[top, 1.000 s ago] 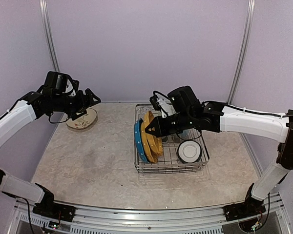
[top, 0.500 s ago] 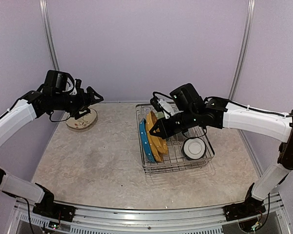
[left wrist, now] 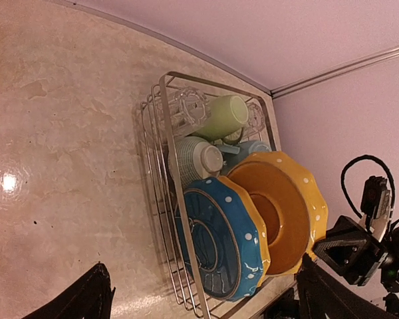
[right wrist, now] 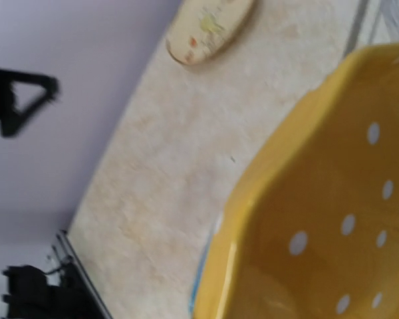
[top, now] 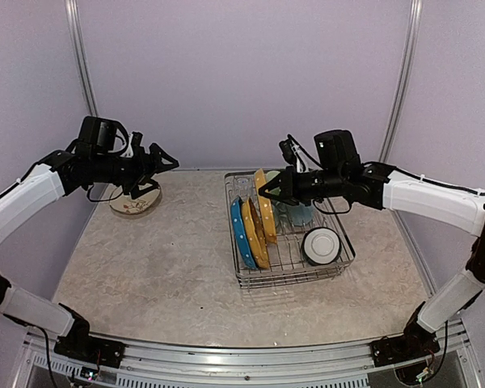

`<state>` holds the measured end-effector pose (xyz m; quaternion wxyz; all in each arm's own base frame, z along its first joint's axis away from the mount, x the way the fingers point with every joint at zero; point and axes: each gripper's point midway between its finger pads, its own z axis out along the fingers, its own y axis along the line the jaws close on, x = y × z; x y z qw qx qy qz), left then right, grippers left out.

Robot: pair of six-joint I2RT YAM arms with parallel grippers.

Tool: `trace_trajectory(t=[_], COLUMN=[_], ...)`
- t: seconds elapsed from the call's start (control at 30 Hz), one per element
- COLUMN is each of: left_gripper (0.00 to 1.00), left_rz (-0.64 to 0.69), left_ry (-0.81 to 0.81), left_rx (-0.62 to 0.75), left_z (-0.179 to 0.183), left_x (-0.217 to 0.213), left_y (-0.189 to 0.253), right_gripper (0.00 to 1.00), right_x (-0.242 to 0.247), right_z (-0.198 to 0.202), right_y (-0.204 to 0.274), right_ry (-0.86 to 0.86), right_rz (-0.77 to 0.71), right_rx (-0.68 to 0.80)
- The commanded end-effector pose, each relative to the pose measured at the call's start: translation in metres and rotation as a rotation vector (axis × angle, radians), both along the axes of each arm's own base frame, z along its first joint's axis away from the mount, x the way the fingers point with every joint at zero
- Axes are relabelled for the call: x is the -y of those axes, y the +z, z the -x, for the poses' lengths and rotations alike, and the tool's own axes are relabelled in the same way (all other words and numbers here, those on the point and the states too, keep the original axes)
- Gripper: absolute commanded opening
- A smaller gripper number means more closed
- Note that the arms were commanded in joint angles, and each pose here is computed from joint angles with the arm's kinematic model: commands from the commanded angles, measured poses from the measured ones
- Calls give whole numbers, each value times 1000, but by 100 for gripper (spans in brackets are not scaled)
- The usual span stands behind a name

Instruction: Unload the mixed dishes from the dish rack

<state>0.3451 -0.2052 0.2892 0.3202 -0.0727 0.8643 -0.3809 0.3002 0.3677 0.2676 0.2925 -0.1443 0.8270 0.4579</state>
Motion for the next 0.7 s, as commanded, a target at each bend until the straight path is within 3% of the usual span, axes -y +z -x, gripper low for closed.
trace_trajectory(t=[0.0,0.3,0.53,0.67], left_gripper=[92,91,91,89], left_rz=[44,142,213,294], left_ry=[-59,-169,-186,-172], left_rx=[16,-39,-58,-165], left_z=[-2,-7,-11,-14], left_x=[20,62,72,82], left_y=[13,17,27,28], right_gripper=[0,0,0,0], right_x=[-3,-3,3,4], right_z=[14,22,16,15], right_y=[124,142,114,94], right_ry=[83,119,166,226], right_rz=[-306,-315,-52,94], right_rx=[292,320,510,642])
